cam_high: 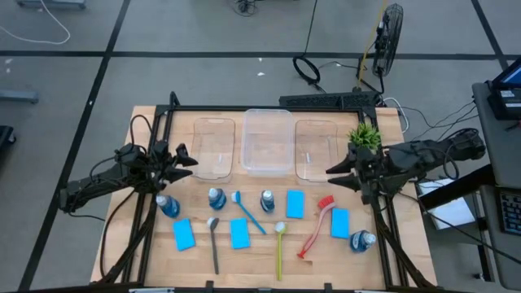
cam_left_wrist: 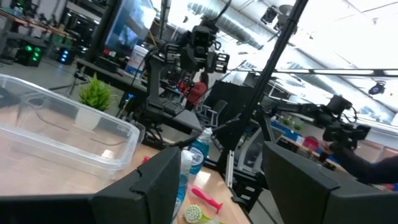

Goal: Pick & Place Kitchen Sink Supplies
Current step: Put the blue dishwashing liquid into the right transparent bin

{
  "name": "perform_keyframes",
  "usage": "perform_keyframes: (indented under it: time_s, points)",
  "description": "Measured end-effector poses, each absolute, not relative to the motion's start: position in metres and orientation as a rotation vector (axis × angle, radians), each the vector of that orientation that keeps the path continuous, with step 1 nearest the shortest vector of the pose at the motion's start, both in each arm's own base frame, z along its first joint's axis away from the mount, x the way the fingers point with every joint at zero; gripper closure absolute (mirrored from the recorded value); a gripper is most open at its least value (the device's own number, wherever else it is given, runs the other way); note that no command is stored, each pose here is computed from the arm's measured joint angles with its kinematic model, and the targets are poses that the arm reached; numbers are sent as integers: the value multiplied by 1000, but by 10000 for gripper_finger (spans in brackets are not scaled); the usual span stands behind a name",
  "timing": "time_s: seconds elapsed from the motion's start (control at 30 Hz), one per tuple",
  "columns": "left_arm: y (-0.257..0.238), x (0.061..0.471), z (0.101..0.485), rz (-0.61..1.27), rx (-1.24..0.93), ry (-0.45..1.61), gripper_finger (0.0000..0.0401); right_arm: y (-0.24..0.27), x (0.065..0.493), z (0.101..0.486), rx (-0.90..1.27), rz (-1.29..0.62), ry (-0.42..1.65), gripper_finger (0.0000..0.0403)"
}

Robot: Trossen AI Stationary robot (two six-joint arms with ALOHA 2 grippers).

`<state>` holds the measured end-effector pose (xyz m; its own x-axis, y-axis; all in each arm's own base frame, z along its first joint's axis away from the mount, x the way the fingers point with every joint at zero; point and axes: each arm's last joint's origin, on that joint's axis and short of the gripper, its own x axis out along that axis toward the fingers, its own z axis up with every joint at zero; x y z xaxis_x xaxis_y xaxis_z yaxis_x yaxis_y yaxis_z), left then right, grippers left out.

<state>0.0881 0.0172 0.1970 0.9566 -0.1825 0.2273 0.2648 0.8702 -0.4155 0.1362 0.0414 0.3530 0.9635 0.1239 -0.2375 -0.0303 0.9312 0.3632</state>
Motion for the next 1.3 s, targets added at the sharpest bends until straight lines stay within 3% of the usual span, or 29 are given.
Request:
perform_keyframes:
  time_s: [0.83, 1.3]
  points:
    - [17, 89, 191, -237, -487, -116, 173, 58, 129, 341, 1113, 323, 922, 273]
    - [17, 90, 189, -223, -473, -103, 173, 52, 105, 334, 1404, 140, 1150, 273]
